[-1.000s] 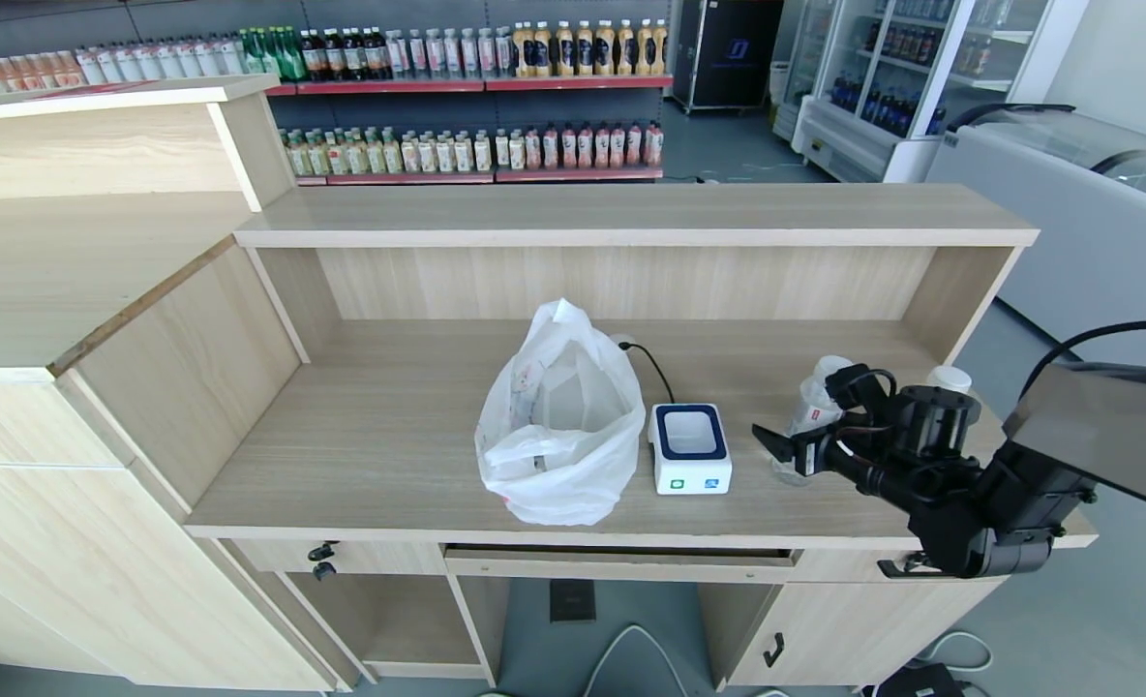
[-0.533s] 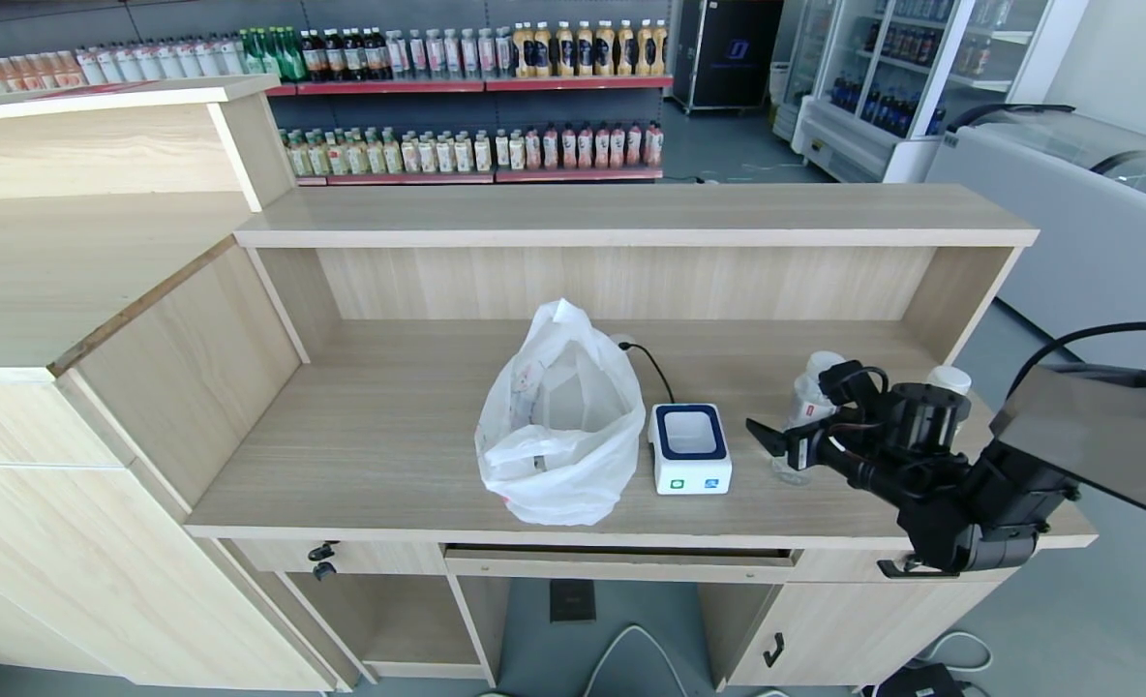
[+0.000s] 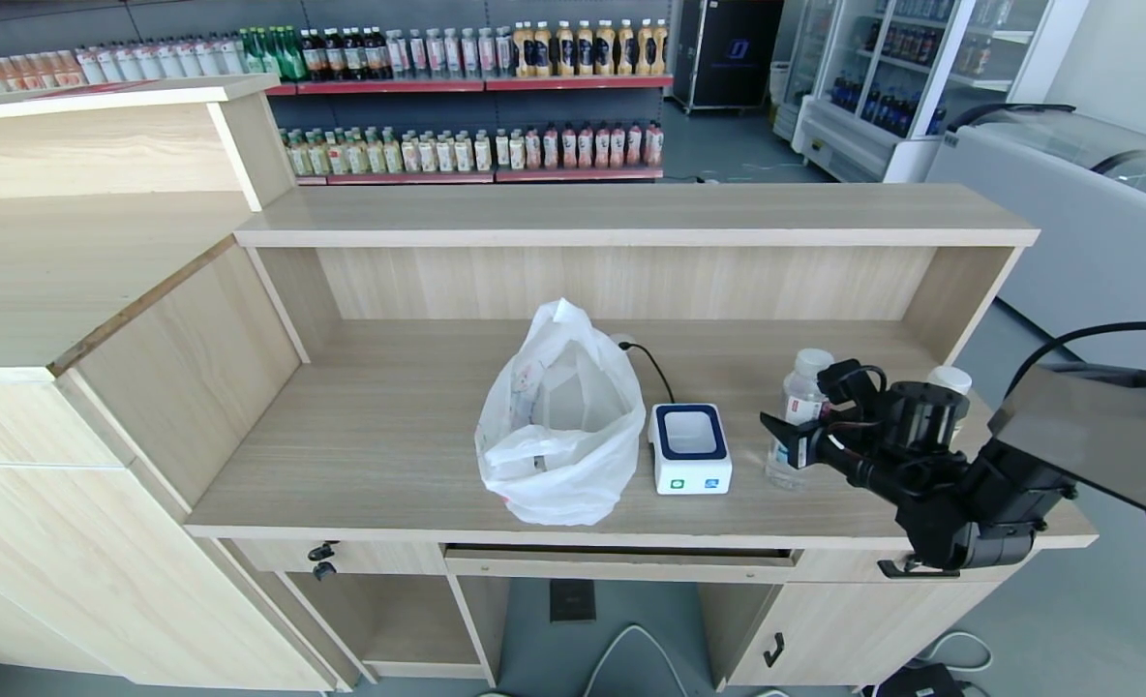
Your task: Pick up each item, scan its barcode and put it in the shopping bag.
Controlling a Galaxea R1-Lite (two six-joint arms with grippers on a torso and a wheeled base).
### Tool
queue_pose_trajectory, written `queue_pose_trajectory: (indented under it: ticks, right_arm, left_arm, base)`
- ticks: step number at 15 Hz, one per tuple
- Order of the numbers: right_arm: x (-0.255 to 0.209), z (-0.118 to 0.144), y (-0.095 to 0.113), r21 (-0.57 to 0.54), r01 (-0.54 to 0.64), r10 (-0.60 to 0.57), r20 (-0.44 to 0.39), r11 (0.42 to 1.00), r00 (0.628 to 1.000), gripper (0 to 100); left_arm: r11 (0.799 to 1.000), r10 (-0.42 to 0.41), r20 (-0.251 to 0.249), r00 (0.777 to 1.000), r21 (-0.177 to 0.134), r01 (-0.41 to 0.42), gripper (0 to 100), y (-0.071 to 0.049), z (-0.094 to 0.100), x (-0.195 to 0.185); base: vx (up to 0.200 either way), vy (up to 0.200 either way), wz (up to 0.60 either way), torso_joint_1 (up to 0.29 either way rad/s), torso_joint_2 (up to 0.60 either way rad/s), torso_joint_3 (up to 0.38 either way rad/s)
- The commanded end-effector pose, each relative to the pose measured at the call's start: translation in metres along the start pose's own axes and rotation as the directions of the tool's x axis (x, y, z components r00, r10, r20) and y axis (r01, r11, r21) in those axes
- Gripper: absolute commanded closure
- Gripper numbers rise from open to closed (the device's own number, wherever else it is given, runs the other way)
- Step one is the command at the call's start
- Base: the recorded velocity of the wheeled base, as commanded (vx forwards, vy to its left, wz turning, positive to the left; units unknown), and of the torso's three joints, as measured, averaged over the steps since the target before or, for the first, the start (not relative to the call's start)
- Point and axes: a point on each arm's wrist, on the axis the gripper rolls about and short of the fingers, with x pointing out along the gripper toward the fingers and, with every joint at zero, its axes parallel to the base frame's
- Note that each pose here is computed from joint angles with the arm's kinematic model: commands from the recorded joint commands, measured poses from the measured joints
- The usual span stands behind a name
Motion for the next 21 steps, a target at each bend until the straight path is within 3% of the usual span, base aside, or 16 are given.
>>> queue_pose_trajectory:
  ticks: [1,5,7,10,12,14,18,21]
  right_arm:
    - [-0.001,0.005,0.0,-0.005,0.003,-0.003,0.013,1.0,1.0,100]
    - [-0.009,0.027,-0.004,0.0,0.009,-0.009,0.063,1.0,0.998,100]
    - [-0.031,0.076,-0.005,0.078,-0.058,0.046,0.148,0.995,0.988,100]
    - [-0.109,0.163,-0.007,0.237,-0.249,0.208,0.185,0.939,0.96,100]
    - [-0.164,0.209,-0.002,0.339,-0.388,0.326,0.226,0.857,0.918,100]
    - [-0.207,0.239,0.009,0.408,-0.524,0.456,0.259,0.747,0.851,100]
    - [-0.249,0.262,0.033,0.469,-0.675,0.612,0.307,0.569,0.729,100]
    - [-0.258,0.256,0.049,0.474,-0.716,0.671,0.3,0.512,0.678,100]
  left_arm:
    - [1.0,0.0,-0.001,1.0,0.0,0.0,0,0.0,0.0,0.0]
    - [1.0,0.0,0.0,1.0,0.0,0.0,0,0.0,0.0,0.0]
    - [1.0,0.0,0.0,1.0,0.0,0.0,0,0.0,0.0,0.0]
    - [1.0,0.0,0.0,1.0,0.0,0.0,0,0.0,0.0,0.0]
    - [1.0,0.0,0.0,1.0,0.0,0.0,0,0.0,0.0,0.0]
    - [1.0,0.0,0.0,1.0,0.0,0.0,0,0.0,0.0,0.0]
    - [1.0,0.0,-0.001,1.0,0.0,0.0,0,0.0,0.0,0.0]
    - [1.0,0.0,-0.001,1.0,0.0,0.0,0,0.0,0.0,0.0]
  base:
    - [0.0,0.0,0.0,0.0,0.0,0.0]
    - [0.0,0.0,0.0,0.0,0.0,0.0]
    - [0.0,0.0,0.0,0.0,0.0,0.0]
    - [0.0,0.0,0.0,0.0,0.0,0.0]
    - [0.0,0.0,0.0,0.0,0.0,0.0]
    - [0.0,0.0,0.0,0.0,0.0,0.0]
    - [0.0,0.0,0.0,0.0,0.0,0.0]
    - [0.0,0.0,0.0,0.0,0.0,0.0]
